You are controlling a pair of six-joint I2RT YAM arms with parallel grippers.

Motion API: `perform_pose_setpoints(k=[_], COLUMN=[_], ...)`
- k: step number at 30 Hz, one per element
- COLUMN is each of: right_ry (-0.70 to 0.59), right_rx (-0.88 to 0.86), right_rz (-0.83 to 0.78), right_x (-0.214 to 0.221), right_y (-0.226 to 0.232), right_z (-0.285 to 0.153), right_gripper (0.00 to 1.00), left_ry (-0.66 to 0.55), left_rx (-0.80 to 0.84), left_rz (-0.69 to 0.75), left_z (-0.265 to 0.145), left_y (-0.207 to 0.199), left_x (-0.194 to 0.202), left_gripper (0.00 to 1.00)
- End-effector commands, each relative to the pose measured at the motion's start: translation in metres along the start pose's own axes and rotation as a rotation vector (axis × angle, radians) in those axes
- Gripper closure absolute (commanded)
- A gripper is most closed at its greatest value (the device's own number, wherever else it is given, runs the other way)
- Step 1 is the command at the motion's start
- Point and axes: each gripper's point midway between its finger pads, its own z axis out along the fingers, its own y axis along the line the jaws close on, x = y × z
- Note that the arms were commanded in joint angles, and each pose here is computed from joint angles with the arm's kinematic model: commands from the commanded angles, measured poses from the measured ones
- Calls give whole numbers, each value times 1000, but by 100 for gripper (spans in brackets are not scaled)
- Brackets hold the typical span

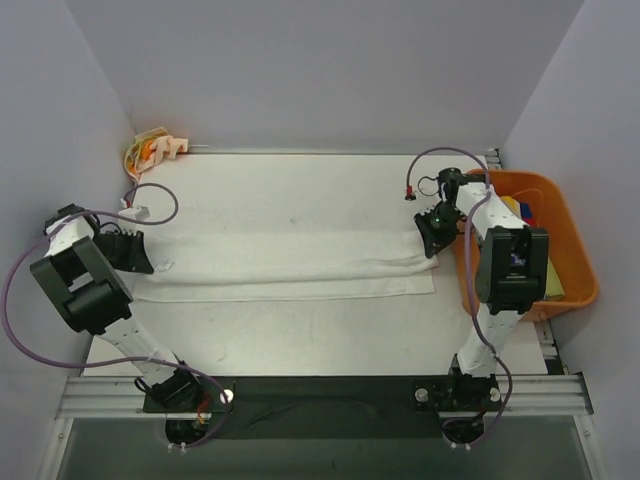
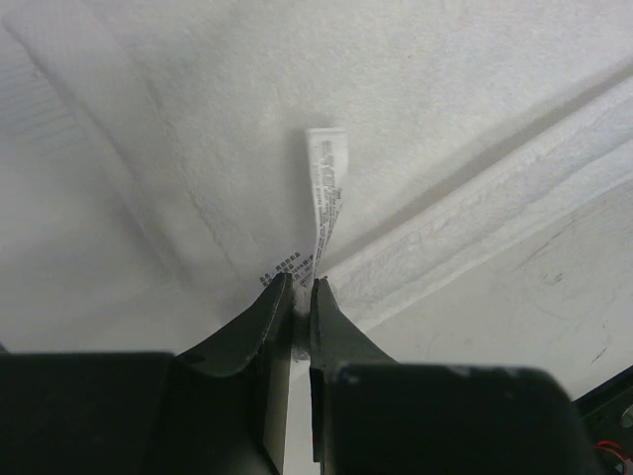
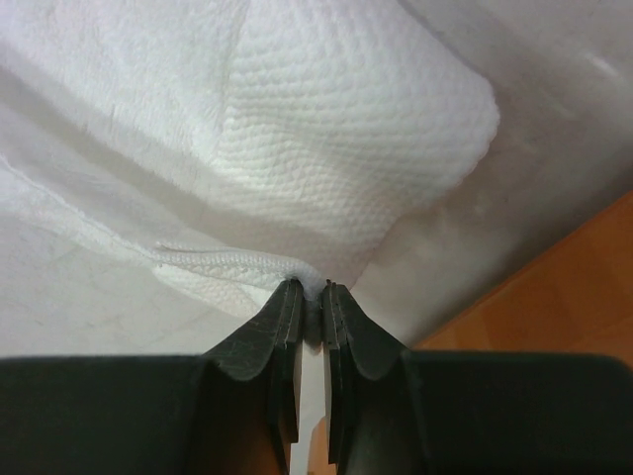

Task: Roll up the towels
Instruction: Fold the towel

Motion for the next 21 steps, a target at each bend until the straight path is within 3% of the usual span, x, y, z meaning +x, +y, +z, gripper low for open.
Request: perform_pose_setpoints(k=[1,4,6,12,18,21], right_ry=[-22,-11,-8,25,-99,-87], right_rx=[-5,-16,-9,16,-25,-44], right_rz=[-55,-80,-110,-173,-104,-83], right_x=[11,23,31,54,22,8], right_y=[9,16,17,18,24,31], right_z=[-23,-23,-25,-29,-58,-59], right_gripper=[95,82,73,61,62,65], left_ry=[-98,-89,-76,-125,-177,-167], left_rx=[-26,-26,-18,58,93,112], left_rz=[123,159,167,169,188,188], left_z=[-32,-35,-35,-51,-59,-51], left_y=[-13,-18,-19,-27,-40,-46], left_x=[-14,-2,8,13,-8,-17], left_gripper=[98,83,66,50,47,48])
